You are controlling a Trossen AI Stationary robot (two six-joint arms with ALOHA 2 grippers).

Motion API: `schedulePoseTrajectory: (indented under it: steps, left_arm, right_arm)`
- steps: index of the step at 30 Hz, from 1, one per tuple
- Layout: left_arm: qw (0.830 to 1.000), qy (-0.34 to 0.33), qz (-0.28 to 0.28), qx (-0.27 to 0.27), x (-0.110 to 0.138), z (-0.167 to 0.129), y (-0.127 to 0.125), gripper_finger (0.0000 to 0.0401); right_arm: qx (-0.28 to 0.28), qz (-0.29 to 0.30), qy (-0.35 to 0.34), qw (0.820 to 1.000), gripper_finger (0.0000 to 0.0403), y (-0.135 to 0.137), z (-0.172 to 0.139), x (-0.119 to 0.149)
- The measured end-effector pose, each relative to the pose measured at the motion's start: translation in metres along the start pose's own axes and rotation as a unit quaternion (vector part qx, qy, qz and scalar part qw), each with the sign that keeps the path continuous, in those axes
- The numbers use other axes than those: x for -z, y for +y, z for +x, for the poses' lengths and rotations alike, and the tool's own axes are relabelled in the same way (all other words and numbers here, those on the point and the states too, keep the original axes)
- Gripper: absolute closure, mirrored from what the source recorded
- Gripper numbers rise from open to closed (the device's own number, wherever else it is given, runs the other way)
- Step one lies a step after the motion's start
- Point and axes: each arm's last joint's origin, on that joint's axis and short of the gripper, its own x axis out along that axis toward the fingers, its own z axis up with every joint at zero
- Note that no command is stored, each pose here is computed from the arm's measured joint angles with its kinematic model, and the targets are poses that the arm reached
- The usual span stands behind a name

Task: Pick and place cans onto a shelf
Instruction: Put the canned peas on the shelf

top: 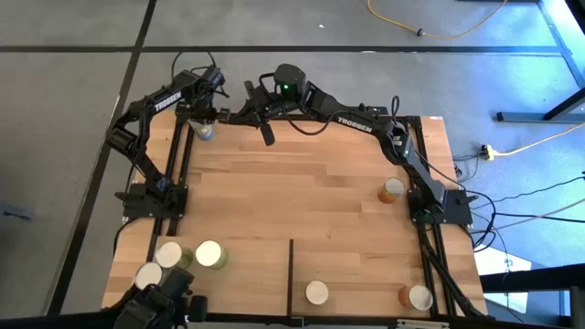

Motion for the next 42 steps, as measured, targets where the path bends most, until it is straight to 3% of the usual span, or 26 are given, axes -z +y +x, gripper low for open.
schedulePoseTrajectory:
  steps: [16, 26, 42]
  left_arm:
    - [1.000, 0.001, 0.000, 0.000, 0.000, 0.000, 0.000, 0.0342]
    - [0.998, 0.024, -0.052, 0.016, 0.000, -0.003, 0.004, 0.0342]
    - [0.999, 0.003, -0.039, 0.000, -0.003, 0.000, 0.000, 0.0346]
  right_arm:
    - [0.001, 0.023, -0.004, 1.000, 0.0393, -0.009, -0.009, -0.001]
    - [-0.005, 0.016, -0.013, 1.000, 0.0393, -0.008, -0.010, -0.005]
    - [-0.016, 0.034, -0.014, 0.999, 0.0393, -0.011, -0.014, -0.004]
